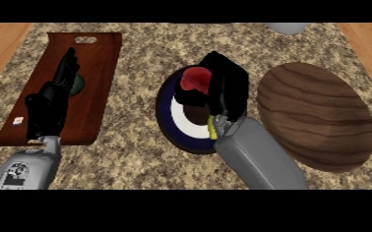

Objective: Pick the pear from the plate and place it in the bowl

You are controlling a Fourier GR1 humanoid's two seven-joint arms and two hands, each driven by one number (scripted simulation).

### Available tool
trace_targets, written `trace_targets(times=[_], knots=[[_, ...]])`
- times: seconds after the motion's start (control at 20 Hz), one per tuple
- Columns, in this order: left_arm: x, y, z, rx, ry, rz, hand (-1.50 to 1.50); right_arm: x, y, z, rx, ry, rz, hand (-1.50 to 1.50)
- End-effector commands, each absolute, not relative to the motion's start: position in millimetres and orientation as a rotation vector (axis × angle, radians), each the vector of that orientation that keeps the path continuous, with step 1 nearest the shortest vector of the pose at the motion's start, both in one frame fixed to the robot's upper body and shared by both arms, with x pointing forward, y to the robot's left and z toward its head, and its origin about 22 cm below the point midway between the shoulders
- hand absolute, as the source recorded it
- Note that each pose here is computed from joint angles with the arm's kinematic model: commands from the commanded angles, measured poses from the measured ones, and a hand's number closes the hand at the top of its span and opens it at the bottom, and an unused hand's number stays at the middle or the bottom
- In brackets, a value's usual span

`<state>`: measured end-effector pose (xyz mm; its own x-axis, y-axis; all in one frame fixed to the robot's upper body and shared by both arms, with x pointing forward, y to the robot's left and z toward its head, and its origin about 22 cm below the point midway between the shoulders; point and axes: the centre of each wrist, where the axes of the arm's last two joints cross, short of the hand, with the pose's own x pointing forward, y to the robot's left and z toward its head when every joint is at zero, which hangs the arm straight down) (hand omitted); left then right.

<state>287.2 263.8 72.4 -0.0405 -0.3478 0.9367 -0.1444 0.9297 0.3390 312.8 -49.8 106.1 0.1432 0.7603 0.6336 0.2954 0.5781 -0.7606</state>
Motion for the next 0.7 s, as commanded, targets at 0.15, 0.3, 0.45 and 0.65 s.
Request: trace_targets(times=[0.15, 0.3, 0.45, 0.65], knots=[[286, 262, 74, 0.384, -1.635, -0.169, 0.0, 295, -28, 139, -1.088, -1.393, 0.118, 1.5], [290, 279, 79, 0.408, -1.627, -0.163, 0.0, 291, -44, 134, -1.121, -1.395, 0.05, 1.5], [283, 263, 73, 0.386, -1.632, -0.16, 0.0, 293, -61, 133, -1.169, -1.383, -0.005, 1.5], [287, 260, 75, 0.396, -1.635, -0.156, 0.0, 298, -123, 124, -1.219, -1.419, -0.088, 1.5]])
